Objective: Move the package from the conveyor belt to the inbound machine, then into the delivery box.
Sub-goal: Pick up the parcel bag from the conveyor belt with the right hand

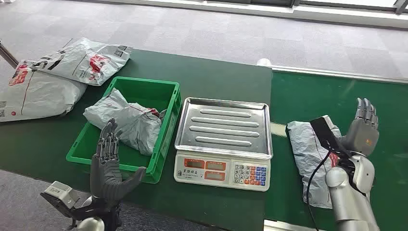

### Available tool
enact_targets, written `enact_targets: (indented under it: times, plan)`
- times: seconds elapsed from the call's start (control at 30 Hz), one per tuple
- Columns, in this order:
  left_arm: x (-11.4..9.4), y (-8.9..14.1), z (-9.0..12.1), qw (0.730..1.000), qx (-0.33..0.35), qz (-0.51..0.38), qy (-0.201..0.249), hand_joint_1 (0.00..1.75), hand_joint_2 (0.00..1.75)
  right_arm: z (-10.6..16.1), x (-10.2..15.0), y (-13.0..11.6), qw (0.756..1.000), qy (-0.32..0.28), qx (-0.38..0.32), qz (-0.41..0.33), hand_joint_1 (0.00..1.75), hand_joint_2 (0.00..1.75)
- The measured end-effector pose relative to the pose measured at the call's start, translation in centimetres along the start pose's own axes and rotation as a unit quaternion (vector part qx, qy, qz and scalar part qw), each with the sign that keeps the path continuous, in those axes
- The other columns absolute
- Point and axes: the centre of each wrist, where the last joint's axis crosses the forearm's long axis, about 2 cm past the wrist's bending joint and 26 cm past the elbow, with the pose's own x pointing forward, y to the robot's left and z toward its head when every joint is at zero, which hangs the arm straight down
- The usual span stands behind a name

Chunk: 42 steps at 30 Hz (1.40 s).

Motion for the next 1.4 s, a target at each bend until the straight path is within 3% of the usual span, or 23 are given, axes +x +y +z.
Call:
enact_targets:
  times: [0.83,1.1,1.4]
  plan:
    - [0.0,0.0,0.0,1.000,0.004,0.000,0.000,0.00,1.75,-0.2,-1.6,1.1,0.995,0.081,0.061,0.014,0.00,1.75]
    - [0.0,0.1,-0.1,1.000,0.004,0.001,0.005,0.00,1.75,-0.1,-2.4,2.1,0.972,0.150,0.175,0.034,0.00,1.75]
    - [0.0,0.2,-0.1,1.000,0.002,0.001,0.006,0.00,1.75,0.1,-3.0,2.7,0.961,0.169,0.216,0.039,0.00,1.75]
